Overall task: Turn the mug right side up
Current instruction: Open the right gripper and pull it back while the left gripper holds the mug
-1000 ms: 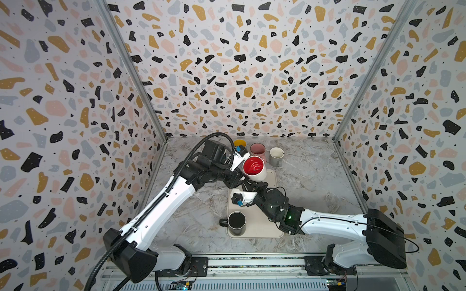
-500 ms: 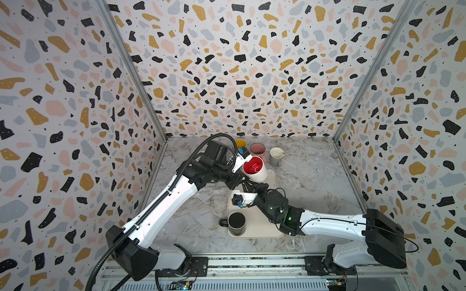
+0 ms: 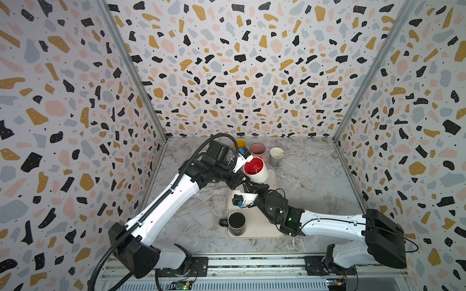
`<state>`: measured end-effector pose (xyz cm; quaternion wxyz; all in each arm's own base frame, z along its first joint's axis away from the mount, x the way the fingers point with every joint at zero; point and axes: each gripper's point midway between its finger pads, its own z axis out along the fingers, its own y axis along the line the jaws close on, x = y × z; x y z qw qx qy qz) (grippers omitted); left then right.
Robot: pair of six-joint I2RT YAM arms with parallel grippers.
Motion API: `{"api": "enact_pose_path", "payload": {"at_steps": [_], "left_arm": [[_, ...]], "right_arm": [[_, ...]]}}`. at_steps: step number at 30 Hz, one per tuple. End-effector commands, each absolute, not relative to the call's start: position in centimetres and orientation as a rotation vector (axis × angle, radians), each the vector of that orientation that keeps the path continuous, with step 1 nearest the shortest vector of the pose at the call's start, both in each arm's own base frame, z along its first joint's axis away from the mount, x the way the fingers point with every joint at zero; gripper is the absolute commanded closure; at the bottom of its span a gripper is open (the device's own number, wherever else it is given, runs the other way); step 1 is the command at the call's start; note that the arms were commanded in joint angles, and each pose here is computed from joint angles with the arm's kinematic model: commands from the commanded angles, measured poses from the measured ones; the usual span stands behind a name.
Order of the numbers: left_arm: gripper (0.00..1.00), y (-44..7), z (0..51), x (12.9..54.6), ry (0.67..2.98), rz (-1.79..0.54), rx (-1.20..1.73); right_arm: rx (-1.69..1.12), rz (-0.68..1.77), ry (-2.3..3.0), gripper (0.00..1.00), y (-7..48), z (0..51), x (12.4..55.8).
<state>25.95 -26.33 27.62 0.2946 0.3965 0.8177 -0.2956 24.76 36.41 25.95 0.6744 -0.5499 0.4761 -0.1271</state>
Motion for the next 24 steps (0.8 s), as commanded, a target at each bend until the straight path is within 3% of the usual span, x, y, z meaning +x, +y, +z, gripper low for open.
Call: {"api": "enact_pose_path", "payload": {"at_steps": [1, 9, 24], "left_arm": [[1.0, -26.2, 27.2, 26.9, 2.2, -0.76, 1.004], [1.0, -26.1, 27.4, 27.4, 2.19, -0.734, 0.985], [1.0, -25.9, 27.2, 29.6, 2.185, -0.684, 0.929]], "right_arm": [[-1.026, -0.217, 0.968, 1.0, 35.7, 33.6, 23.6], [-1.026, -0.226, 0.988, 0.81, 35.3, 33.4, 23.7], [-1.041, -0.234, 1.048, 0.75, 34.1, 32.8, 23.7]]}}
